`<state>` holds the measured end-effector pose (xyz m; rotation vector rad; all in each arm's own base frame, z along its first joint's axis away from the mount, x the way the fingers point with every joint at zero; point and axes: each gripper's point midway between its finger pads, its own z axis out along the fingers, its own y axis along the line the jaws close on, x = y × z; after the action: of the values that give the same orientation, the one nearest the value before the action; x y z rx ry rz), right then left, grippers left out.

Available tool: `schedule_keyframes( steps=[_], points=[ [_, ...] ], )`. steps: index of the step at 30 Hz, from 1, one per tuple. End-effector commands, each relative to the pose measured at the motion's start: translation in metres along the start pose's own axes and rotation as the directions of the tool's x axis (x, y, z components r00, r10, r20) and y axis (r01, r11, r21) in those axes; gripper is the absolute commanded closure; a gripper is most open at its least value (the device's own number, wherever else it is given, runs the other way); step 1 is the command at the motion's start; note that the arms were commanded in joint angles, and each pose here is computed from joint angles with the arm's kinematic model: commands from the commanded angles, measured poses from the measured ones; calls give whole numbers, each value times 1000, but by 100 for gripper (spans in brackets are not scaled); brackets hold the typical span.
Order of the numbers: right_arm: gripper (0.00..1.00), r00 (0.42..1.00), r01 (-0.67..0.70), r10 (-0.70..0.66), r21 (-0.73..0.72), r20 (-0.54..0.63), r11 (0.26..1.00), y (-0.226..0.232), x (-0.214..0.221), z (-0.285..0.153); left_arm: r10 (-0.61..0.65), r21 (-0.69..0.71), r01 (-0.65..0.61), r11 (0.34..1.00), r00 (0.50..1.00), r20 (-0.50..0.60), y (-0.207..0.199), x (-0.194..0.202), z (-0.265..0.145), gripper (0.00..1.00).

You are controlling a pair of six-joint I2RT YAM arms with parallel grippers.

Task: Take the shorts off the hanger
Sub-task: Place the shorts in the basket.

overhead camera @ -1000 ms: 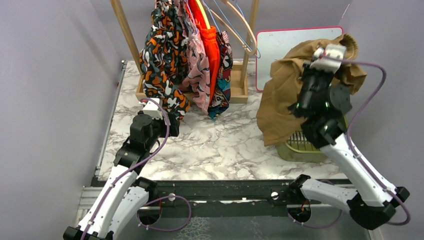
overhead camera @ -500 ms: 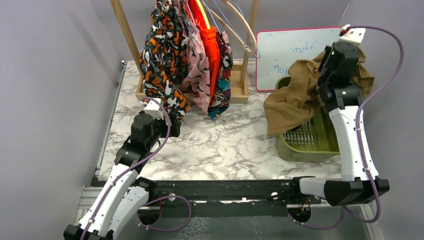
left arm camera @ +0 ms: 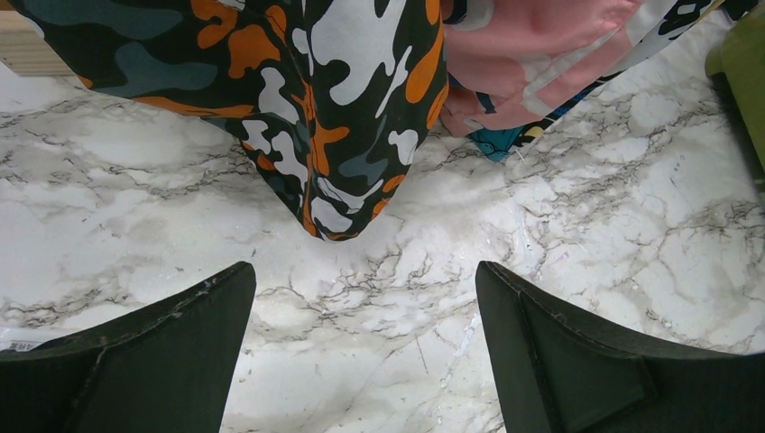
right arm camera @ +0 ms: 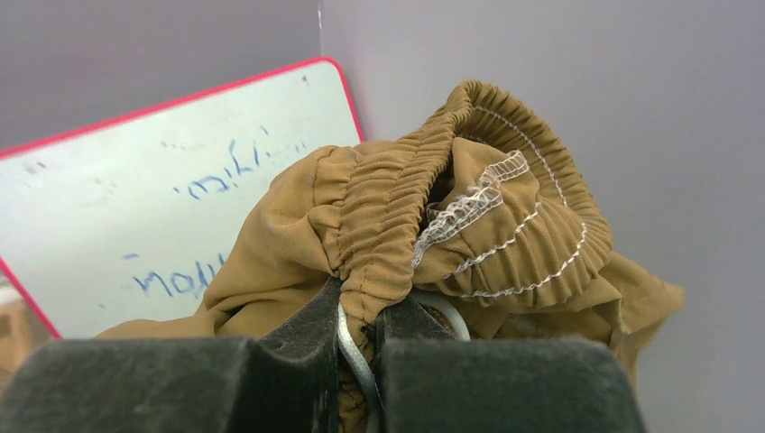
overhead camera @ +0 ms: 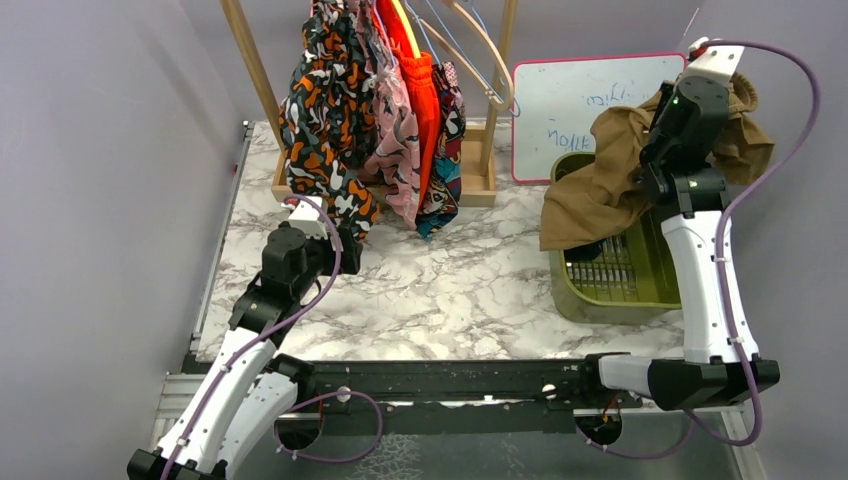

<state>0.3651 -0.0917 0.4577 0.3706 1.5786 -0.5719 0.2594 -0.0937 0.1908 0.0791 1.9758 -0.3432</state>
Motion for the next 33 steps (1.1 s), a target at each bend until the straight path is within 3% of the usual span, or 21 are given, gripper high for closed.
schedule_keyframes(
  steps=[1,5,9,14,22,25,30,33],
  points=[
    [99,999,29,-31,70,33,997,-13,-4,5,3,-6,-2,1000,999,49,2,-8,0,5],
    [99,999,39,-39,4,-3,999,0,7,6,5,-7,-5,1000,998,55,2,-8,1,5],
    [99,976,31,-62,-149,-209,988,31,90,-7,6,-12,-6,1000,999,45,3,-6,3,5],
    [99,889,-8,-106,-245,-446,970,66,195,-17,11,-12,-10,1000,1000,25,3,-2,7,5],
    [98,756,13,-126,-177,-643,984,82,313,-15,21,-6,-20,1000,1000,20,3,-2,10,5],
    [97,763,129,-130,-49,-633,990,58,317,-2,22,-6,-22,1000,1000,22,3,-1,9,5],
    [95,888,161,-53,201,-457,966,7,247,13,22,-6,-22,1000,1000,17,3,1,9,5],
    [94,929,159,-35,312,-368,937,-23,212,13,23,-1,-23,1000,1000,15,2,1,9,5]
  ],
)
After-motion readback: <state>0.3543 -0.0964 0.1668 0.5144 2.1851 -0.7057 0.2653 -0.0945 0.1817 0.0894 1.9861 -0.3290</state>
